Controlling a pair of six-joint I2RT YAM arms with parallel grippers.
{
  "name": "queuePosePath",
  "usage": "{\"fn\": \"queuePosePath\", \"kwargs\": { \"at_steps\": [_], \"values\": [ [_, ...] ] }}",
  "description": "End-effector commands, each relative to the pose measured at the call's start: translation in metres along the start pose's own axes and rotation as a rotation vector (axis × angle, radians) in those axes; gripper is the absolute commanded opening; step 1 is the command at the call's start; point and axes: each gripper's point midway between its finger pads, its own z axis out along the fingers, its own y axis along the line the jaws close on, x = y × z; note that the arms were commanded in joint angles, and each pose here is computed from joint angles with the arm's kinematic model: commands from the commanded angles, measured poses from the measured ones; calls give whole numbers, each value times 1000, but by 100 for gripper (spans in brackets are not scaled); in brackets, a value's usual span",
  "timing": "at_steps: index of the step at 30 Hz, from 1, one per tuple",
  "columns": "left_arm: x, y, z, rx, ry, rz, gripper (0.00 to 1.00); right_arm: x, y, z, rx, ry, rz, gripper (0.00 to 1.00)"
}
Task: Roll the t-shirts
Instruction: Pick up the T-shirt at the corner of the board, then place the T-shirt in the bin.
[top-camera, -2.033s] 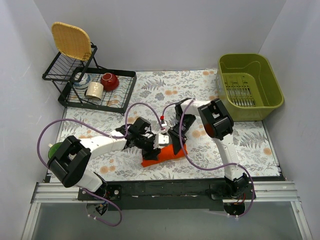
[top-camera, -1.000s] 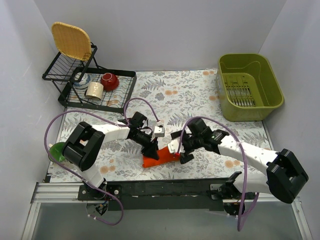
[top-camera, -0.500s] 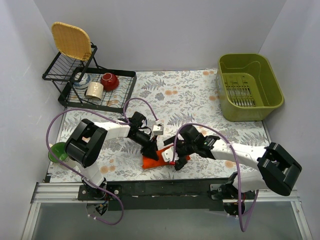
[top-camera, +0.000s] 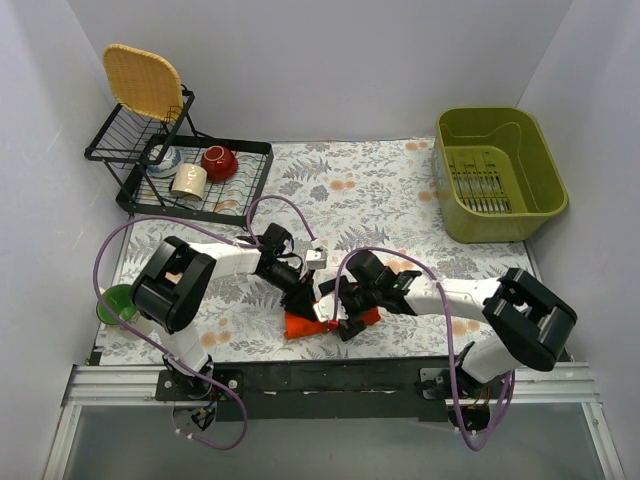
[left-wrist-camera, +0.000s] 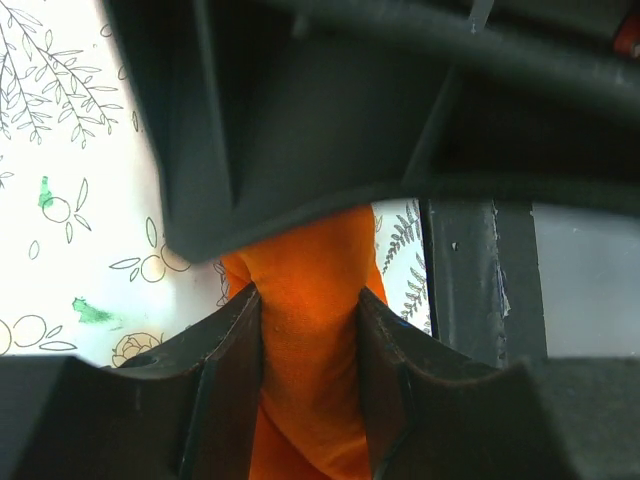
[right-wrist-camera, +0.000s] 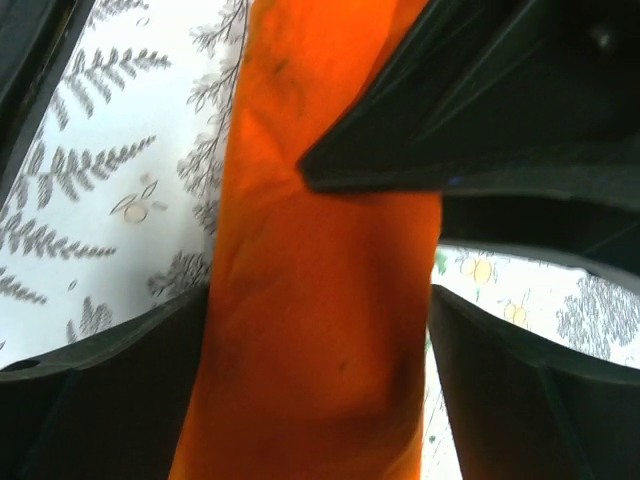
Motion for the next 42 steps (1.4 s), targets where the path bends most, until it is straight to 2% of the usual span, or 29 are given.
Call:
{"fn": "queuePosePath", "kwargs": {
  "at_steps": [1,4,5,10,11,13,14,16,17,18,20,21,26,30,35,39,42],
  "values": [
    [50,8,-2,-76,168,-120,36,4,-10,13,1,20,20,91],
    [49,7,-3,-78,170,-119,36,9,0,17,-81,43,31,66],
    [48,8,-4,-84,170,-116,37,9,2,18,-111,43,23,50],
    [29,23,-18,-182,139,-111,43,16,12,23,-235,90,59,34],
    [11,34,-30,-232,106,-93,43,18,22,20,-280,103,79,24],
    [-12,47,-49,-296,71,-70,46,19,27,19,-323,114,93,16],
    [-43,60,-75,-366,24,-36,46,14,18,18,-319,118,101,12],
    [-74,70,-108,-443,-30,-1,47,15,15,9,-333,145,189,10],
    [-85,76,-132,-499,-63,2,47,7,-4,5,-297,134,203,9],
    [-113,81,-161,-587,-94,65,48,10,-17,-6,-259,146,277,8],
    [-132,86,-201,-696,-139,101,50,11,-45,-21,-189,154,337,4],
    [-149,85,-226,-785,-169,125,51,14,-77,-37,-106,154,374,1],
    [-188,80,-293,-1055,-294,173,62,37,-150,-93,89,182,541,1],
    [-202,64,-297,-1050,-372,154,66,77,-223,-158,408,172,734,1],
    [-194,60,-279,-970,-388,96,67,109,-302,-257,847,185,757,1],
    [-184,68,-275,-966,-364,71,66,152,-330,-338,1122,184,866,1],
    [-184,79,-280,-994,-340,77,67,178,-333,-383,1240,179,924,1]
  ]
}}
